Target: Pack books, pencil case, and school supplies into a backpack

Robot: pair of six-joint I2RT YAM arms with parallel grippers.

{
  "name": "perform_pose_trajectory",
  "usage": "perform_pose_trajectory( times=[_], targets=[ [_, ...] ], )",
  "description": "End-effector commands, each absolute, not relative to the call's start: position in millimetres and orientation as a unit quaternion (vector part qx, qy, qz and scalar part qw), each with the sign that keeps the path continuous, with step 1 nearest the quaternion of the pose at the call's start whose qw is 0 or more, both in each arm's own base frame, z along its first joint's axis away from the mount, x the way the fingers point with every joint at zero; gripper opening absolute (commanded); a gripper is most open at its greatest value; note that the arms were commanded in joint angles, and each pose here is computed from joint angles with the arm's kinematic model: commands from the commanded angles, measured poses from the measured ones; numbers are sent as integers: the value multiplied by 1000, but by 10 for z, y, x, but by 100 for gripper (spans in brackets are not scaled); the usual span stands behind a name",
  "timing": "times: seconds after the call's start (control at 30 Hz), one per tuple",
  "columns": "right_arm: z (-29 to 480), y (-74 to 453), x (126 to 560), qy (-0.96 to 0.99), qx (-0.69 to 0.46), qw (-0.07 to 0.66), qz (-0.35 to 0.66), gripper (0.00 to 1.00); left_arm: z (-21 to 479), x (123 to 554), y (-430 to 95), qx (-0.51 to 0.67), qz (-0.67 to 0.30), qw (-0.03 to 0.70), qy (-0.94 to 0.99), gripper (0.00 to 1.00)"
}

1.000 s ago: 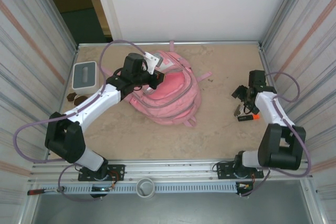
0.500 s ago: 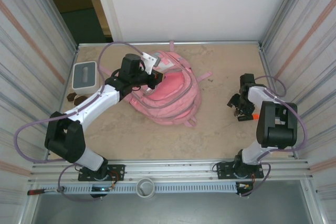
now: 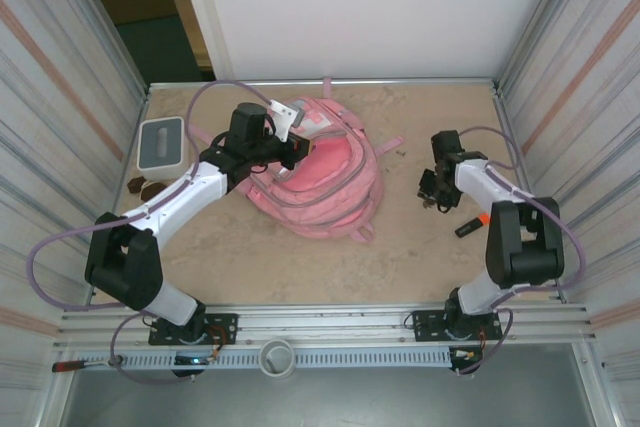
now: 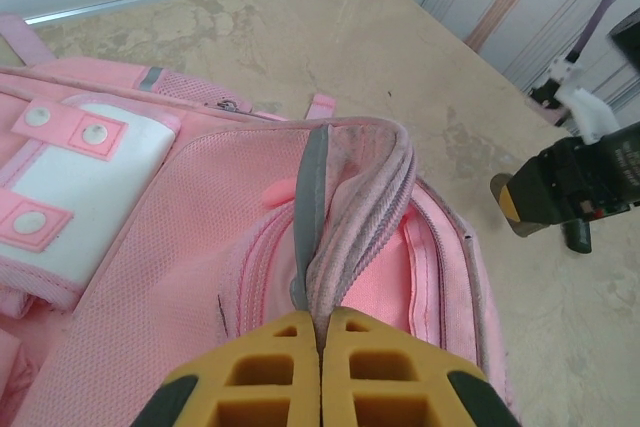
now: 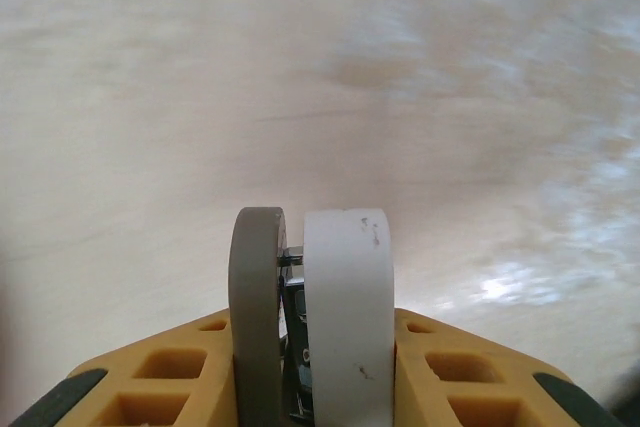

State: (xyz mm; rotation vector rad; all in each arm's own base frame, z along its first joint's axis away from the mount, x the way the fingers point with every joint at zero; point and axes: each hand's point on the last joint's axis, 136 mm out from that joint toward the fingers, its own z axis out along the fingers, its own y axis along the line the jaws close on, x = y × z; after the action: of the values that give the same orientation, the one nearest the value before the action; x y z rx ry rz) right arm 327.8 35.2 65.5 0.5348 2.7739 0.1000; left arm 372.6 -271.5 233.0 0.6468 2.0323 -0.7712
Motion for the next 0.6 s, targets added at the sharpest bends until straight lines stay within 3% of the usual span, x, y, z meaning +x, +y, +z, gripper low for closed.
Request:
perform_pose_trajectory(
  times=[0.0,0.2,0.57],
  targets=[
    [1327,827,3360,957,126,223,138,27,2658,3810,-2706,255,-321,470,781,0],
    [2071,1791,3151,911,6,265,317,26,2850,3860,-2634,227,-348,485,769,0],
    [2519,2941,3400,856,-19,278,436,29,3314,3793,-2776,230,-417,487,732,0]
  ],
)
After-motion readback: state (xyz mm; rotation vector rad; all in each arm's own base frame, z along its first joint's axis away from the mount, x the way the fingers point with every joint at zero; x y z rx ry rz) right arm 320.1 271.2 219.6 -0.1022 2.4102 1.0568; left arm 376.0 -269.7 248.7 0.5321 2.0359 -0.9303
